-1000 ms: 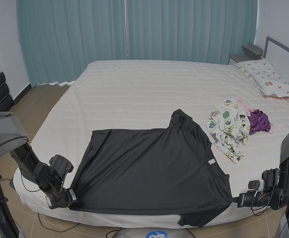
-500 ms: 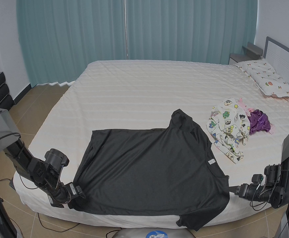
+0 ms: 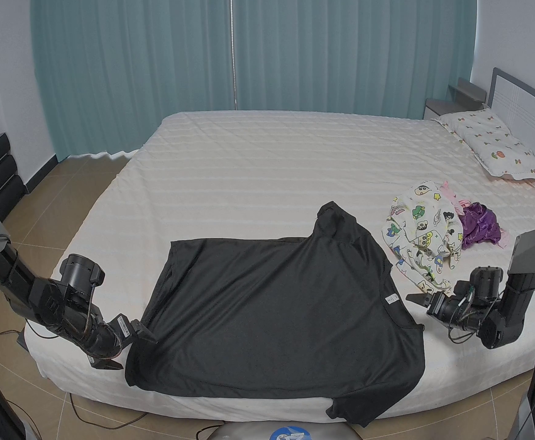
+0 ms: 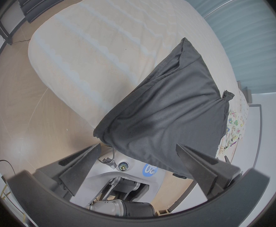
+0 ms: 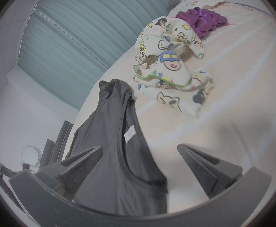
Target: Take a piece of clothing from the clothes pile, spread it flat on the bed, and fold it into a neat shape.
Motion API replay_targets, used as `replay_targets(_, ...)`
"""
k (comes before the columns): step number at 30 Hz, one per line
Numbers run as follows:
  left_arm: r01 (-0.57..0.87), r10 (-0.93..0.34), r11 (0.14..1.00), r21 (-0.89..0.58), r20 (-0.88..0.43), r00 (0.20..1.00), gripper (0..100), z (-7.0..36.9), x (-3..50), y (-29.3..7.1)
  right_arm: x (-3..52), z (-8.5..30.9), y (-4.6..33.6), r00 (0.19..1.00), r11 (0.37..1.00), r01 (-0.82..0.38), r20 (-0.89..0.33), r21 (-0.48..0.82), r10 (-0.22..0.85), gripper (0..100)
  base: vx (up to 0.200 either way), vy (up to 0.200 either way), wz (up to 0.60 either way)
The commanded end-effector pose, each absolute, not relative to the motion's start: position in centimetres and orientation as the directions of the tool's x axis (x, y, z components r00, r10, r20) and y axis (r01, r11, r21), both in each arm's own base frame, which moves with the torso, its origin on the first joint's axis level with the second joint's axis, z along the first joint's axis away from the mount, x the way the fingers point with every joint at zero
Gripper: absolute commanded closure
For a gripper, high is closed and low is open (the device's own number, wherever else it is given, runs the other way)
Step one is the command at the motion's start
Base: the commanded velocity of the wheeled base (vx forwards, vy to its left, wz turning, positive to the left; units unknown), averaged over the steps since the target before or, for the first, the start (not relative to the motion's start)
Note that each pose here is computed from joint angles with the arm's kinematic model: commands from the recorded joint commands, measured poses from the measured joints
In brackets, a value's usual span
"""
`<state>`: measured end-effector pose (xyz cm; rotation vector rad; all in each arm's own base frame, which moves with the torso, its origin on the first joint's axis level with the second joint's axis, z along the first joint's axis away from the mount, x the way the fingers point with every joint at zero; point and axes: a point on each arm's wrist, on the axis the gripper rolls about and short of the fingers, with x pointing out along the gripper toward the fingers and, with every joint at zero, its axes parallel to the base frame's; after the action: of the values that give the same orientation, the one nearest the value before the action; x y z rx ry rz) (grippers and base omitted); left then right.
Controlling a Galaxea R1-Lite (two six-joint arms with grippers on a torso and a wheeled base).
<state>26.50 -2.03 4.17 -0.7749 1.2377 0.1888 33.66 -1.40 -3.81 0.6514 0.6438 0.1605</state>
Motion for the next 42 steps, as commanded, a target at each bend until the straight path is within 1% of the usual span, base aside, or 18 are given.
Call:
replay_targets(1, -0.533, -0.285, 0.718, -0.448, -0.888, 0.362, 0, 4.2, 26.7, -1.9, 38.1, -4.6, 0.0, 0.784, 0.793, 0.031, -0.507, 0.608, 0.357, 0, 0.000, 0.000, 0.00)
replay_targets(4, -0.536, -0.284, 0.717, -0.446, -0.889, 0.360, 0, 4.2, 26.7, -1.9, 39.2, -5.2, 0.4, 0.778, 0.794, 0.025, -0.510, 0.607, 0.366, 0, 0.000, 0.000, 0.00)
replay_targets(6, -0.537, -0.284, 0.717, -0.444, -0.890, 0.357, 0, 4.1, 26.7, -1.9, 39.8, -6.1, 1.4, 0.756, 0.796, 0.019, -0.529, 0.605, 0.385, 0, 0.000, 0.000, 0.00)
replay_targets(12, -0.535, -0.285, 0.718, -0.445, -0.889, 0.358, 0, 4.1, 26.7, -1.9, 40.6, -6.3, 1.5, 0.738, 0.798, 0.033, -0.553, 0.602, 0.387, 0, 0.000, 0.000, 0.00)
replay_targets(13, -0.535, -0.285, 0.718, -0.445, -0.889, 0.358, 0, 4.1, 26.7, -1.9, 40.7, -6.3, 1.5, 0.735, 0.798, 0.036, -0.557, 0.602, 0.387, 100, 0.000, 0.000, 0.00)
replay_targets(24, -0.537, -0.283, 0.717, -0.444, -0.890, 0.357, 0, 4.1, 26.6, -1.9, 40.4, -5.5, 0.7, 0.750, 0.793, 0.054, -0.549, 0.607, 0.369, 100, 0.000, 0.000, 0.00)
replay_targets(38, -0.537, -0.283, 0.717, -0.444, -0.890, 0.358, 0, 4.2, 26.7, -1.9, 40.0, -4.1, -1.9, 0.785, 0.790, 0.089, -0.531, 0.606, 0.319, 100, 0.000, 0.000, 0.00)
replay_targets(39, -0.537, -0.283, 0.717, -0.444, -0.890, 0.358, 0, 4.2, 26.7, -1.9, 39.9, -4.0, -2.0, 0.785, 0.790, 0.092, -0.532, 0.606, 0.317, 0, 0.000, 0.000, 0.00)
replay_targets(42, -0.537, -0.282, 0.718, -0.443, -0.890, 0.358, 0, 4.2, 26.7, -1.9, 39.6, -4.2, -2.2, 0.782, 0.789, 0.101, -0.539, 0.606, 0.314, 0, 0.000, 0.000, 0.00)
